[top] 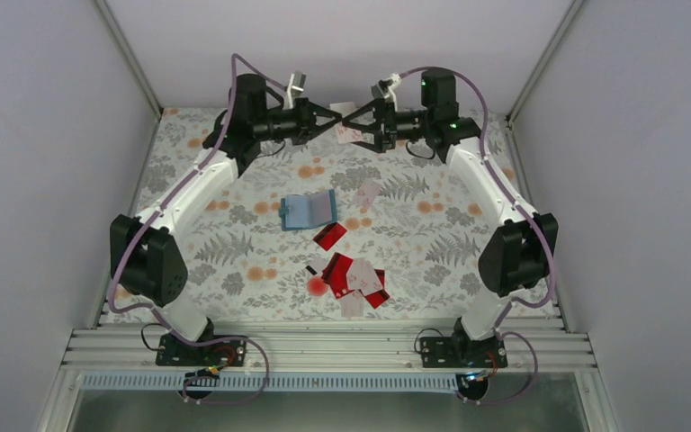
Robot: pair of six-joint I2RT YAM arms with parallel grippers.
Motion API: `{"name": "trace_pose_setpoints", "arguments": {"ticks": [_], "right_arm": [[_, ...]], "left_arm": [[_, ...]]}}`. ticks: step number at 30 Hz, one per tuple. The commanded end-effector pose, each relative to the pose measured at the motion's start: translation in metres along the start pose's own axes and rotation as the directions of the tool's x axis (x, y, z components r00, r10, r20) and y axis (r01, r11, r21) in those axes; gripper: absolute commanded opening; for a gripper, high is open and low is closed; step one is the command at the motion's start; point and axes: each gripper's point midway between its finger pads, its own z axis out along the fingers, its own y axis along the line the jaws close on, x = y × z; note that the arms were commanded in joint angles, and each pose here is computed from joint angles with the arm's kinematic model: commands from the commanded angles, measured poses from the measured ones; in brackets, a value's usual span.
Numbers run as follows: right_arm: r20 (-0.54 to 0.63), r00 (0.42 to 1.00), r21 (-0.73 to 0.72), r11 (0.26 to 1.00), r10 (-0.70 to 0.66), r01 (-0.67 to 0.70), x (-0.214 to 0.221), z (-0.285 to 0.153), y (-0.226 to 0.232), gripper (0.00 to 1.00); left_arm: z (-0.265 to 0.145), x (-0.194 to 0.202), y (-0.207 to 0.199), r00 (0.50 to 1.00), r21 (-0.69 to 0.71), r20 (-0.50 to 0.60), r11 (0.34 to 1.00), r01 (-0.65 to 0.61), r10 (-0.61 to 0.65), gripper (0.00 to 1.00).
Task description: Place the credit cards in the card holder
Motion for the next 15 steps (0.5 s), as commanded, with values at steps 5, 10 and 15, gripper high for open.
{"name": "trace_pose_setpoints", "arguments": {"ticks": [5, 10, 15], "right_arm": [[0.014, 0.998, 0.183, 0.981, 0.056, -0.057, 0.027, -0.005, -0.052, 0.99], [0.011, 0.997, 0.277, 0.958, 0.07, -0.071, 0.045, -0.001, -0.087, 0.95], [-0.03, 0.997, 0.41, 0.911, 0.065, -0.047, 0.06, 0.013, -0.117, 0.87]], "left_arm": [[-0.052, 0.003, 0.056, 0.998, -0.274, -0.026, 0.96, -0.057, 0.052, 0.02], [-0.079, 0.029, 0.106, 0.998, -0.412, -0.059, 0.91, -0.054, 0.033, 0.02], [-0.088, 0.057, 0.149, 0.995, -0.492, -0.093, 0.87, -0.029, -0.019, 0.02]]}}
